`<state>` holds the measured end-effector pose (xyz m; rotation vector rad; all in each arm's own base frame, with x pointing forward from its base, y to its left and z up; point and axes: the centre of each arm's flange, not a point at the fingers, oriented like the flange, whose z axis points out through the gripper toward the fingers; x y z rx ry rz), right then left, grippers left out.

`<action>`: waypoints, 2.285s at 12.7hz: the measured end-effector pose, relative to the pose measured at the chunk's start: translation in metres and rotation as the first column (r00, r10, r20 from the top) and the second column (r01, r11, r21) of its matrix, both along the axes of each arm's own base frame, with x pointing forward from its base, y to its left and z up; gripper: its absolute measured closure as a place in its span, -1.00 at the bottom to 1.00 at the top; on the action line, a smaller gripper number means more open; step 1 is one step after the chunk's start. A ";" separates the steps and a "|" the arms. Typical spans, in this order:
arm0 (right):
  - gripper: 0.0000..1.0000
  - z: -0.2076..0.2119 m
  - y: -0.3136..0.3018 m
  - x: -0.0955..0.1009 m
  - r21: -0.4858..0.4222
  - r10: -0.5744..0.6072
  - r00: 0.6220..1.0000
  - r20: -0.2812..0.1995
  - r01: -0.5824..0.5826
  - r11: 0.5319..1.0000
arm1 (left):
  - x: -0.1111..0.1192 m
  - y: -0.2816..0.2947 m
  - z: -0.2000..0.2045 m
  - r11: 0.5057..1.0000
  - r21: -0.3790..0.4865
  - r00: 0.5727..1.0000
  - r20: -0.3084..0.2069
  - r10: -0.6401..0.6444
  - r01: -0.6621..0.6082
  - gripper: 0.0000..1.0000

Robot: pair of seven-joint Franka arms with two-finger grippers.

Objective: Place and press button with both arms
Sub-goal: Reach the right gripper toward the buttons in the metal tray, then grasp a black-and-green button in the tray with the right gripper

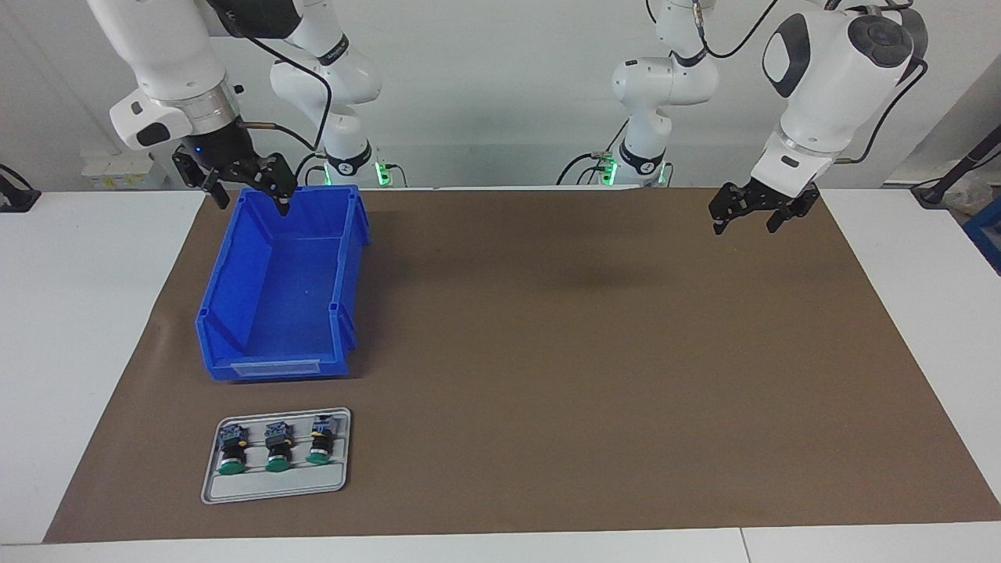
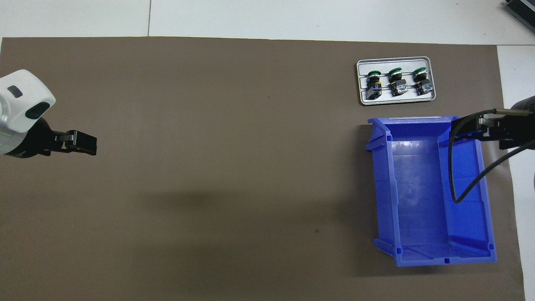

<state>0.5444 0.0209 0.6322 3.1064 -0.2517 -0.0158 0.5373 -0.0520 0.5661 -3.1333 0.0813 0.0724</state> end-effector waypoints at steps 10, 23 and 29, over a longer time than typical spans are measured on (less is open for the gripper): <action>-1.00 0.003 0.002 0.003 0.002 0.004 0.999 0.040 -0.004 1.000 | 0.000 0.000 0.000 1.000 0.000 1.000 0.000 0.000 0.000 -1.00; -0.92 -0.112 -0.030 0.122 0.031 0.087 0.993 0.084 -0.090 0.995 | 0.000 0.000 0.000 1.000 0.000 1.000 0.000 0.000 0.000 -1.00; -0.84 -0.186 -0.036 0.172 0.057 0.193 0.976 0.100 -0.200 0.978 | 0.000 0.000 0.000 1.000 0.000 1.000 0.000 0.000 0.000 -1.00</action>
